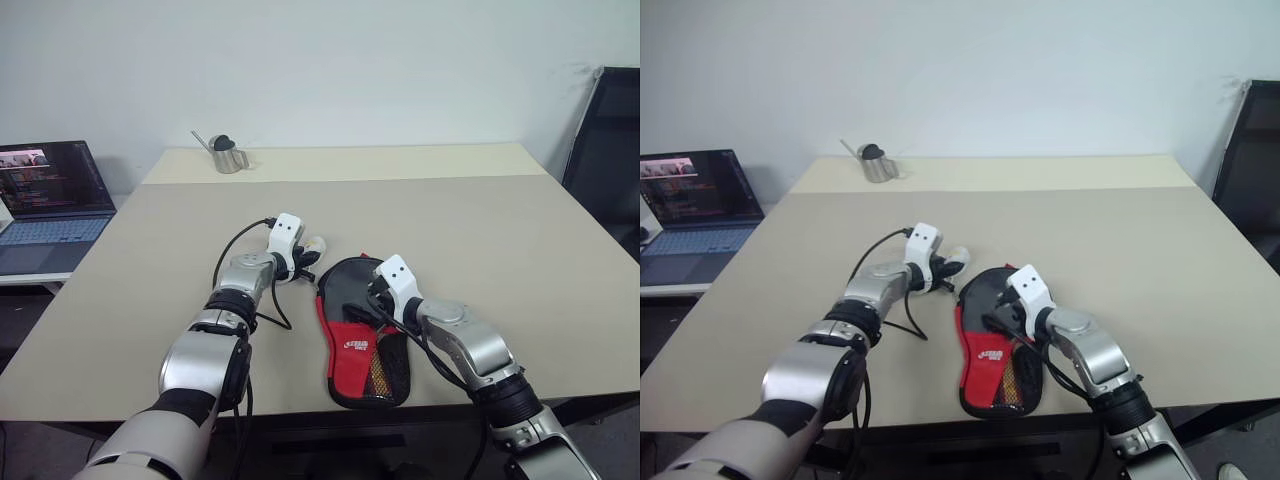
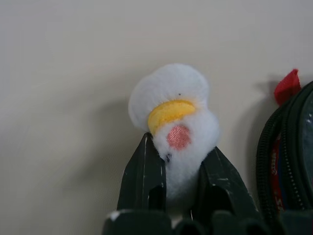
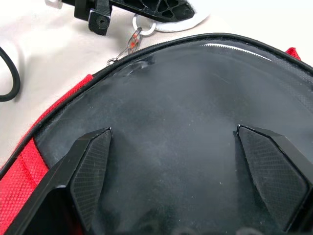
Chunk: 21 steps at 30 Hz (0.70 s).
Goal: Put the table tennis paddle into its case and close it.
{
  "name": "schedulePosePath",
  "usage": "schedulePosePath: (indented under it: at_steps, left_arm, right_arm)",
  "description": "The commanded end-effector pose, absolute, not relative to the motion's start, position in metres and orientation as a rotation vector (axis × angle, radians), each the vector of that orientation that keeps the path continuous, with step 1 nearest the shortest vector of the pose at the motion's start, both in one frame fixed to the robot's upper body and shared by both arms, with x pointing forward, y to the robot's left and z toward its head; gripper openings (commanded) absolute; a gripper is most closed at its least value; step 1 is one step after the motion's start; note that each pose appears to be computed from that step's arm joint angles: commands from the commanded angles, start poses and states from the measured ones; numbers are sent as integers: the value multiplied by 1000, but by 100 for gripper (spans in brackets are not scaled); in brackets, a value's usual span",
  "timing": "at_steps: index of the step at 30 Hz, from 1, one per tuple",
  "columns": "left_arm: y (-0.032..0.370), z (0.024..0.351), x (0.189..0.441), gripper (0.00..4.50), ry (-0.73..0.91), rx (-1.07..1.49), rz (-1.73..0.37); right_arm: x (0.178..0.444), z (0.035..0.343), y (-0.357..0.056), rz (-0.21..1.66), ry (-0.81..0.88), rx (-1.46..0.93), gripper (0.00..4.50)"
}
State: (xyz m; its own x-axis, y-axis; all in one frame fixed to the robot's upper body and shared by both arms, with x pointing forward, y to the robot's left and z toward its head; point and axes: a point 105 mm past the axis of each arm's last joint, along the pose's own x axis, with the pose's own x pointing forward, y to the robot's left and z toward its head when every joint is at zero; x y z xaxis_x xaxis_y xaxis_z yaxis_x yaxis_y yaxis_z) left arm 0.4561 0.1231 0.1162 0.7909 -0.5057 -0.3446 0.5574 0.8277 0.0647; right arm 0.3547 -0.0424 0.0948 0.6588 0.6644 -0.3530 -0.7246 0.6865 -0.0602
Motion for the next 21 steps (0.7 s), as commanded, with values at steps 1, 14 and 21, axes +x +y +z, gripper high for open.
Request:
schedulePosePath:
  at_steps: [1,14,21]
  left_arm:
    - [109,146,466,31,211,254,-579]
    - [71,167,473,31,85,491,-544]
    - [42,186,473,31,-16,641,-547]
  right_arm:
    - [341,57,-37,820,474,-186,450]
    - [327,34,-33,803,557,-158,450]
    - [309,28,-35,787,593,-133,450]
